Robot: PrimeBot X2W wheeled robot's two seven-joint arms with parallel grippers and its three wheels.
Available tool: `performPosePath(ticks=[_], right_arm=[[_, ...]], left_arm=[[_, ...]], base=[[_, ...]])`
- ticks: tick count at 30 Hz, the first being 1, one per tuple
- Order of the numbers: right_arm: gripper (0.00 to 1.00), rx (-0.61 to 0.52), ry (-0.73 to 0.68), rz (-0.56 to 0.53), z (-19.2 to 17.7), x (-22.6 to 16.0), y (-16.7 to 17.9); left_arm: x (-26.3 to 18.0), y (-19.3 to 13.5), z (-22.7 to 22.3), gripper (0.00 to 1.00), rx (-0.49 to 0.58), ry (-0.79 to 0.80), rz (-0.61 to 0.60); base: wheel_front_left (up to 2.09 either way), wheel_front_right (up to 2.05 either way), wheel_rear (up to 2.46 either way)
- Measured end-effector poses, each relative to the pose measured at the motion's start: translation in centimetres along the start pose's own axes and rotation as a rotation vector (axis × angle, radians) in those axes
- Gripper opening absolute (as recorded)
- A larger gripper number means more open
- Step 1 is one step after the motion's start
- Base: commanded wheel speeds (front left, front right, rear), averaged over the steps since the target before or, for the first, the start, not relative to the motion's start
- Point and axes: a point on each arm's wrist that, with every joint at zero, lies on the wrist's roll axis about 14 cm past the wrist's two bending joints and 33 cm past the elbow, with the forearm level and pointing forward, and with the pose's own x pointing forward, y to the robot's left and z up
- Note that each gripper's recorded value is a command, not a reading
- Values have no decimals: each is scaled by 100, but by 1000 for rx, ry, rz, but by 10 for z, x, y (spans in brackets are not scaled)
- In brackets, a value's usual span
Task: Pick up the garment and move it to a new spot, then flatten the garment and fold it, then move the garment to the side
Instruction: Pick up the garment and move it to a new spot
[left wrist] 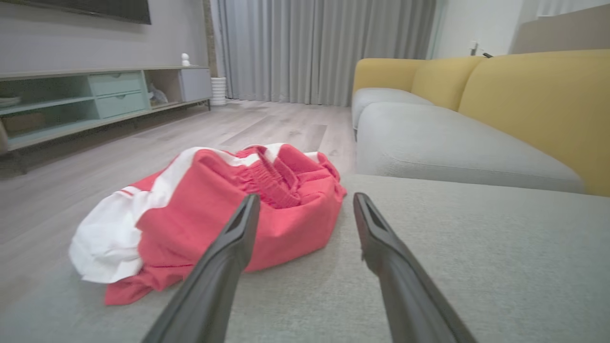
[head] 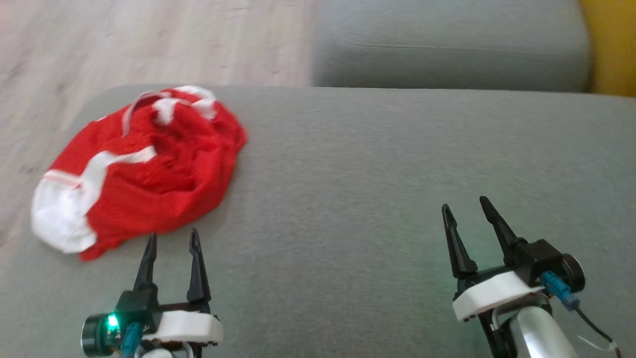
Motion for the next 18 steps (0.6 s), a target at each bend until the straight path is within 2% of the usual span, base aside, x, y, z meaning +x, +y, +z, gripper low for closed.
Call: performPosePath(ticks=[8,18], right_arm=[[100,1,6,152,-2,28,47],[100,-31,47,255,-22,53,76]], left_arm=[[-29,57,3,100,5,-11,182],[-44,95,8,100,44,-11,319]], base=[[0,0,0],[0,0,0]])
